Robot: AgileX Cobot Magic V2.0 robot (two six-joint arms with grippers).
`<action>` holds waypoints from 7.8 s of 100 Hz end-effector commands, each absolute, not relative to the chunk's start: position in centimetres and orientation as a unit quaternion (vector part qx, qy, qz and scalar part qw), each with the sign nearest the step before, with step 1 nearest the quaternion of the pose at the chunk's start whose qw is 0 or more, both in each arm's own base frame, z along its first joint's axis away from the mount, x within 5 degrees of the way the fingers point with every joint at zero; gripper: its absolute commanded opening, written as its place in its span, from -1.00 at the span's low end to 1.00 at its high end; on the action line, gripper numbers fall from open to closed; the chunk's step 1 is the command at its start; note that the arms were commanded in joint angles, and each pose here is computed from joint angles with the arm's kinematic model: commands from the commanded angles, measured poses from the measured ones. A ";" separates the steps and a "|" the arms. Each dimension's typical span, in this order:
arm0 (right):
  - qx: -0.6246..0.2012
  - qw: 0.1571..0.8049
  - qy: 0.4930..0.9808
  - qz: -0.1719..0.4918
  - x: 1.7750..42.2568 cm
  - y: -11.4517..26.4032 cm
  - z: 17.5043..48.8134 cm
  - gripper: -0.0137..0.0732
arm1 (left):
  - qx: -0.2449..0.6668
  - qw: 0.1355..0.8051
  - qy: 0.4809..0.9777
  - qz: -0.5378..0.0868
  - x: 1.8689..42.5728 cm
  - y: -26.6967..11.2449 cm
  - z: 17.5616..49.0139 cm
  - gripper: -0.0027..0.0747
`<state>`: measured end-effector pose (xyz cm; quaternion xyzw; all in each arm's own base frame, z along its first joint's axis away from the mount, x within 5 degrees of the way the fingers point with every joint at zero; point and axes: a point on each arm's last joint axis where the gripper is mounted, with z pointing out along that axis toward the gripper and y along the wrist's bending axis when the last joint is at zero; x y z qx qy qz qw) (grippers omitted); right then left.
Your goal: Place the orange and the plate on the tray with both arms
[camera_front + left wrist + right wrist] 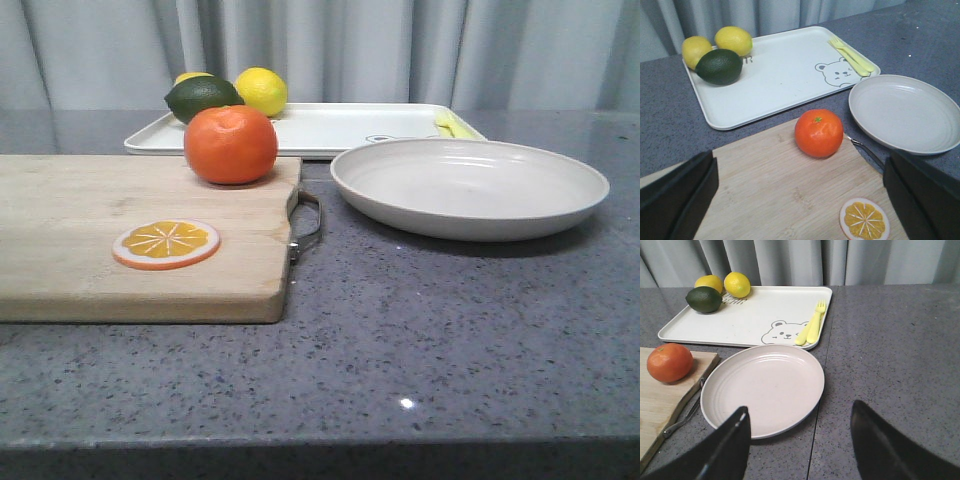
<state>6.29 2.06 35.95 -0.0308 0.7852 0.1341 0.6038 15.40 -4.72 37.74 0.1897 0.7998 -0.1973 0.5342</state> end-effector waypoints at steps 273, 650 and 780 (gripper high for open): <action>-0.026 0.647 0.752 0.123 6.5 1.8 37.6 0.35 | 0.329 0.446 0.764 -0.329 31.6 -24.1 34.8 -0.12; 0.049 0.501 0.846 0.173 21.4 3.3 34.7 0.34 | 0.140 0.600 0.771 -0.159 15.4 -6.0 32.0 0.67; 0.058 0.315 0.934 0.158 31.0 4.9 25.3 0.32 | 0.140 0.600 0.771 -0.159 15.4 -6.0 32.0 0.67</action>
